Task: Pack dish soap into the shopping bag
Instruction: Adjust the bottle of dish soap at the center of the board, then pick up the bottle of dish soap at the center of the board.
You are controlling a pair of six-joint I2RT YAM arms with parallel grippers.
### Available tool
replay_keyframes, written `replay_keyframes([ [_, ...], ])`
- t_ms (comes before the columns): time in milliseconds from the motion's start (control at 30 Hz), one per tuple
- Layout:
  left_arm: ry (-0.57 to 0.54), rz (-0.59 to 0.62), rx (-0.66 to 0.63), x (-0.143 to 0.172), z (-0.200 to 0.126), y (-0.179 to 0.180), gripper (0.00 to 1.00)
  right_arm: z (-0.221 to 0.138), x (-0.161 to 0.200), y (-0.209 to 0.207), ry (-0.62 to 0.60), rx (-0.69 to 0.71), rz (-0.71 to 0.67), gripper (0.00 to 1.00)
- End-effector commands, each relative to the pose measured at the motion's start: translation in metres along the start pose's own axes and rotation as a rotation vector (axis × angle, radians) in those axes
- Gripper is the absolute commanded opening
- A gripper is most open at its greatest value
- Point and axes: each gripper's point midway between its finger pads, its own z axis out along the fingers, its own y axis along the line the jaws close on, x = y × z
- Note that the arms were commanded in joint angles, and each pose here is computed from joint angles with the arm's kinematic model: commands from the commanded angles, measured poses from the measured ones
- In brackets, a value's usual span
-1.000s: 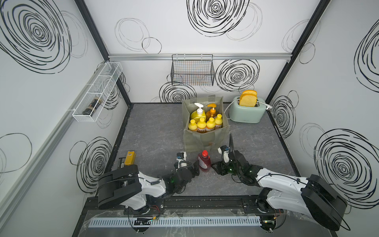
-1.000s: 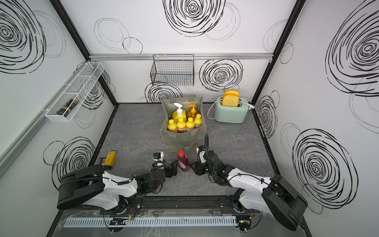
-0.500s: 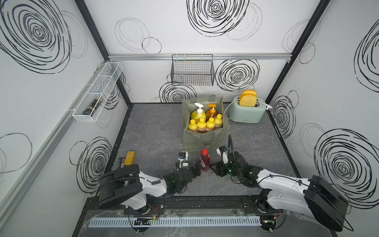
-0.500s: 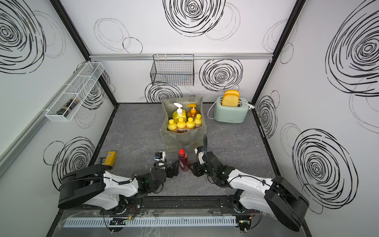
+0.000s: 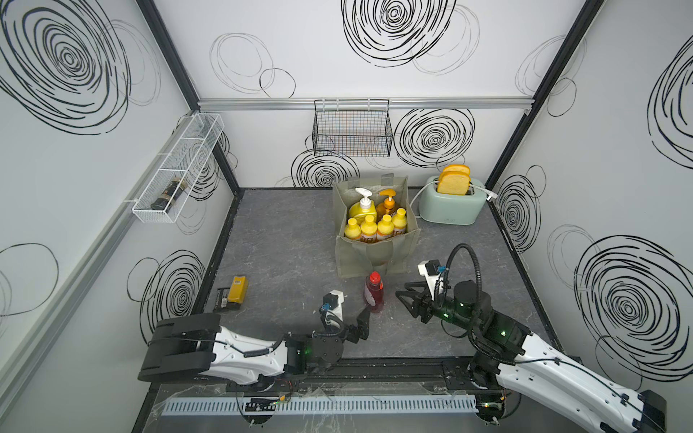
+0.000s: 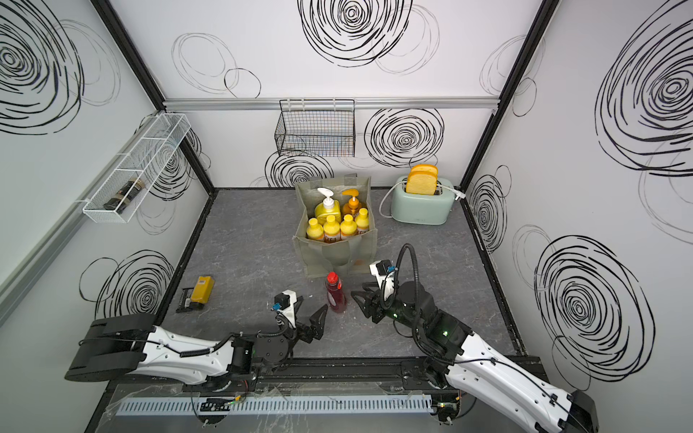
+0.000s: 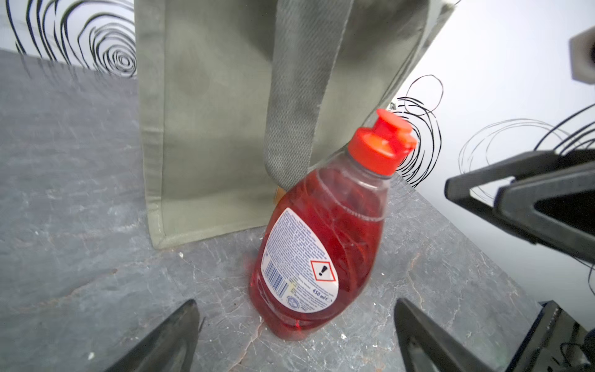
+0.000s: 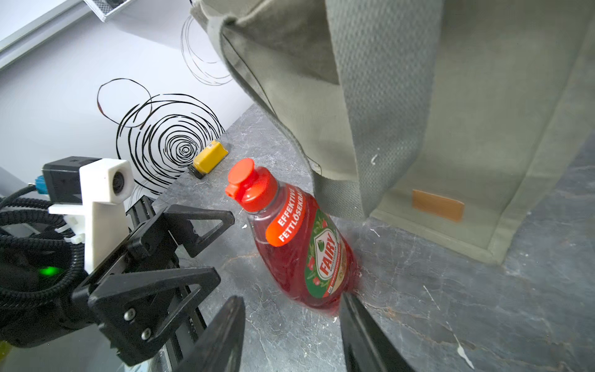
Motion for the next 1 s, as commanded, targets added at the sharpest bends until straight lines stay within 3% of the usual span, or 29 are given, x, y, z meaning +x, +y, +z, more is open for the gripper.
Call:
replay_keyframes([
  [0, -0.142, 0.028, 0.015, -0.046, -0.015, -0.014, 0.96, -0.004, -0.009, 0.010, 0.018, -0.018, -0.052, 0.55],
  [133, -0.219, 0.024, 0.022, -0.108, -0.023, -0.042, 0.96, -0.006, -0.034, 0.024, -0.010, -0.049, -0.073, 0.59],
  [333, -0.319, -0.099, 0.091, -0.227, -0.021, -0.062, 0.99, -0.013, -0.068, 0.036, -0.026, -0.040, -0.114, 0.63],
  [433, -0.337, -0.097, 0.088, -0.282, -0.013, -0.057, 0.99, -0.017, -0.077, 0.039, -0.029, -0.032, -0.120, 0.63],
  [567, -0.280, -0.009, 0.030, -0.326, 0.011, -0.034, 0.99, -0.015, -0.081, 0.041, -0.021, -0.035, -0.120, 0.63],
  [733, -0.143, 0.066, -0.032, -0.346, 0.054, 0.002, 0.99, -0.009, -0.084, 0.042, 0.026, -0.012, -0.136, 0.64],
  [967, 0.027, 0.134, -0.109, -0.321, 0.100, 0.044, 0.96, 0.006, -0.091, 0.038, 0.065, 0.046, -0.187, 0.64],
])
